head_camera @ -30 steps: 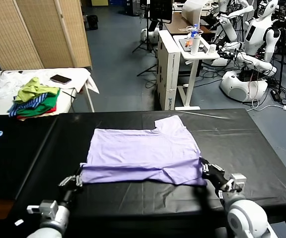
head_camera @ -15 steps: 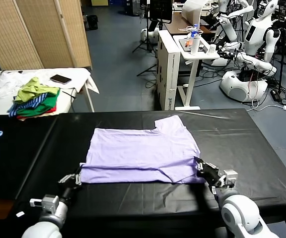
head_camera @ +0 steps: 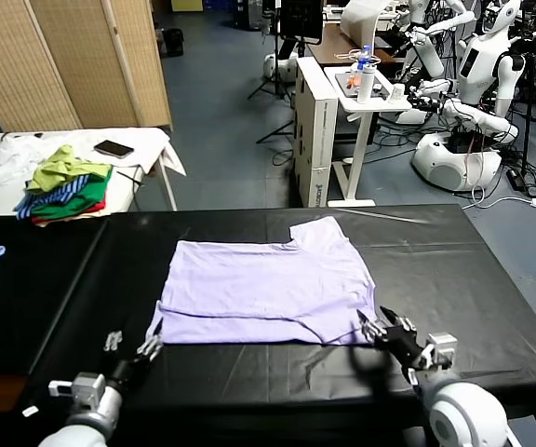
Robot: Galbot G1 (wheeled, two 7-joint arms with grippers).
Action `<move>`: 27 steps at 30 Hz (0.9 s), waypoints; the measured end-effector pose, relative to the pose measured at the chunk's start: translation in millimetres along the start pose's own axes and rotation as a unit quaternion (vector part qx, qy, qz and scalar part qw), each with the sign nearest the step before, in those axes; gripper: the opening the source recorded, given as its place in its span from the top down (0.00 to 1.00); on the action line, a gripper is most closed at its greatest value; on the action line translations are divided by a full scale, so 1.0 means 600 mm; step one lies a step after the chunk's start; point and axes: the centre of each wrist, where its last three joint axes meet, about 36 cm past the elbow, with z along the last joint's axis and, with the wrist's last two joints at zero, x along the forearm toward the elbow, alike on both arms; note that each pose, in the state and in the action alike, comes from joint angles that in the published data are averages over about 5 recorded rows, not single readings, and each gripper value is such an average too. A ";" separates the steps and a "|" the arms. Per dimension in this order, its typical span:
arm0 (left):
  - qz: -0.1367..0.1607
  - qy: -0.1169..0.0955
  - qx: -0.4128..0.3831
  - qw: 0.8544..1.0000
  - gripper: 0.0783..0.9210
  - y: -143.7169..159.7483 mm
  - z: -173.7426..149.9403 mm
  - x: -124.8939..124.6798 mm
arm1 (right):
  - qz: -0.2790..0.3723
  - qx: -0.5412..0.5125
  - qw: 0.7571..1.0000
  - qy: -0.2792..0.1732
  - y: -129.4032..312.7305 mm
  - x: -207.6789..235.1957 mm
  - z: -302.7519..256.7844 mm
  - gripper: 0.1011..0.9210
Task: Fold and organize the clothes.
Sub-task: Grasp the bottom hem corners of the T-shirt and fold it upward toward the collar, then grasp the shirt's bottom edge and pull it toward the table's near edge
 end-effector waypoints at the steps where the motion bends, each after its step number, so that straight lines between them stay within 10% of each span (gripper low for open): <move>1: 0.001 0.004 0.004 1.000 0.02 -0.001 0.002 0.002 | 0.000 -0.001 1.000 0.001 0.000 0.001 0.002 0.10; 13: 0.000 0.017 0.009 1.000 0.08 -0.001 0.015 0.010 | -0.003 -0.007 1.000 0.006 0.004 -0.001 0.012 0.62; 23: 0.009 0.011 0.010 1.000 0.78 -0.001 0.014 0.008 | -0.005 0.000 1.000 0.005 0.006 0.004 0.007 0.92; 27: 0.011 0.011 0.010 1.000 0.92 -0.003 0.014 0.013 | -0.002 0.007 1.000 0.011 0.009 0.012 0.002 0.95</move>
